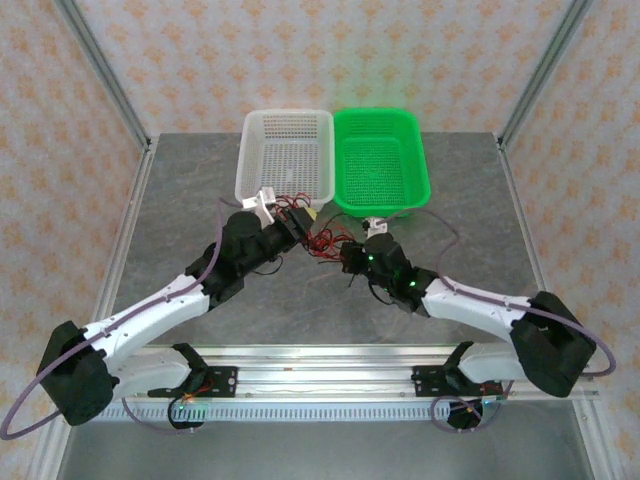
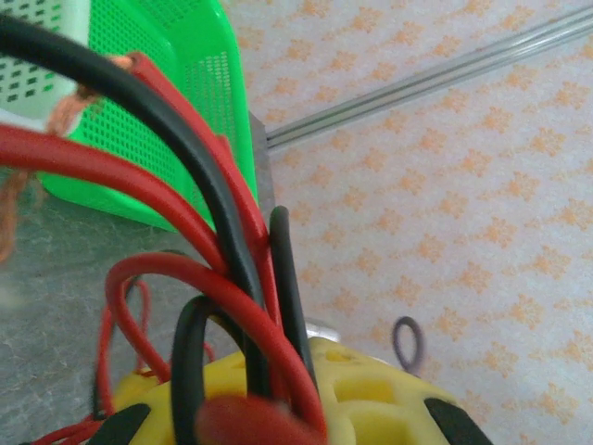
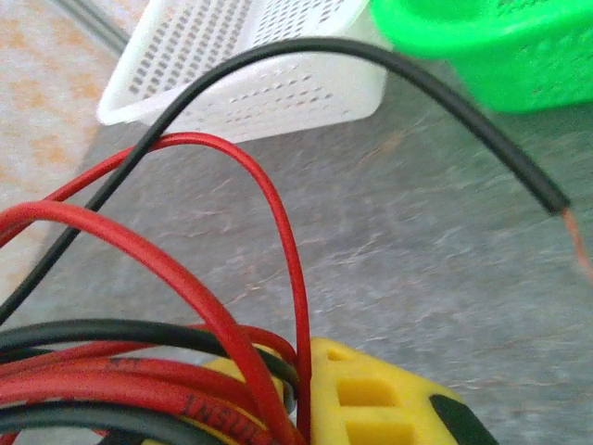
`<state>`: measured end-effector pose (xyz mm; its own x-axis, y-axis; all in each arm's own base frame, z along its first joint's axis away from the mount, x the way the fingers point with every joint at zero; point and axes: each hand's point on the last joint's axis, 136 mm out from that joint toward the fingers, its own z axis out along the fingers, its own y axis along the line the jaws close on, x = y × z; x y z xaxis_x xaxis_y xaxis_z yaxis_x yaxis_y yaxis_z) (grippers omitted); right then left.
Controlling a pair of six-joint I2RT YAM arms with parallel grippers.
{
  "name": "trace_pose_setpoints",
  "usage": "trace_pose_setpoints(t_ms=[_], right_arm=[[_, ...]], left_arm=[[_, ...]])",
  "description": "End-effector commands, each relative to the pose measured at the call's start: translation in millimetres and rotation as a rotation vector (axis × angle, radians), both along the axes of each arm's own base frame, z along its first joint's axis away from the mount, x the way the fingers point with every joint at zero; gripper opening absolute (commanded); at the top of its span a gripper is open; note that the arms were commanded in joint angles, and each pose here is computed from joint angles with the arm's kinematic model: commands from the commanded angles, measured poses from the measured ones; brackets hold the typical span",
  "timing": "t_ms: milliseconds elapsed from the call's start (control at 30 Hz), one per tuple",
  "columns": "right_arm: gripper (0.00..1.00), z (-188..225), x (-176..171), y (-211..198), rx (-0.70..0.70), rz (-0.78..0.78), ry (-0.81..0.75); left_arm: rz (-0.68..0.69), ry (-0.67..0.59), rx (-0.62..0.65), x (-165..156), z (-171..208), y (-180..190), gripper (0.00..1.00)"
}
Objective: Untangle the cables
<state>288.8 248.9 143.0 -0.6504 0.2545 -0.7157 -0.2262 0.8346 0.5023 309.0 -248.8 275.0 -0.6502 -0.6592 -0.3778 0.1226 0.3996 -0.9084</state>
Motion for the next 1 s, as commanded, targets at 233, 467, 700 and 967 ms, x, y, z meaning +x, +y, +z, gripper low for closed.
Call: trace_pose_setpoints(t_ms=[233,467,700,967], right_arm=[[0.14,-15,-5,-102,-0.421,-0.306,0.0],[0.14,-37,-11,-138,-0.553,-0.486,0.069],[0.21,-63,-20,-145,-0.565,-0.521,0.148],[0.34,-91,-47,-111,-0.408,-0.318,0.322]], left_arm=[[0.055,0.052,0.003,5,-50,13,0.0],[0.081,0.149,0.017,5,-117,18,0.0],[0.072,0.246,0.057,0,-180,19,0.0],[0.011,0.343,-0.032,-8,-232,6,0.0]])
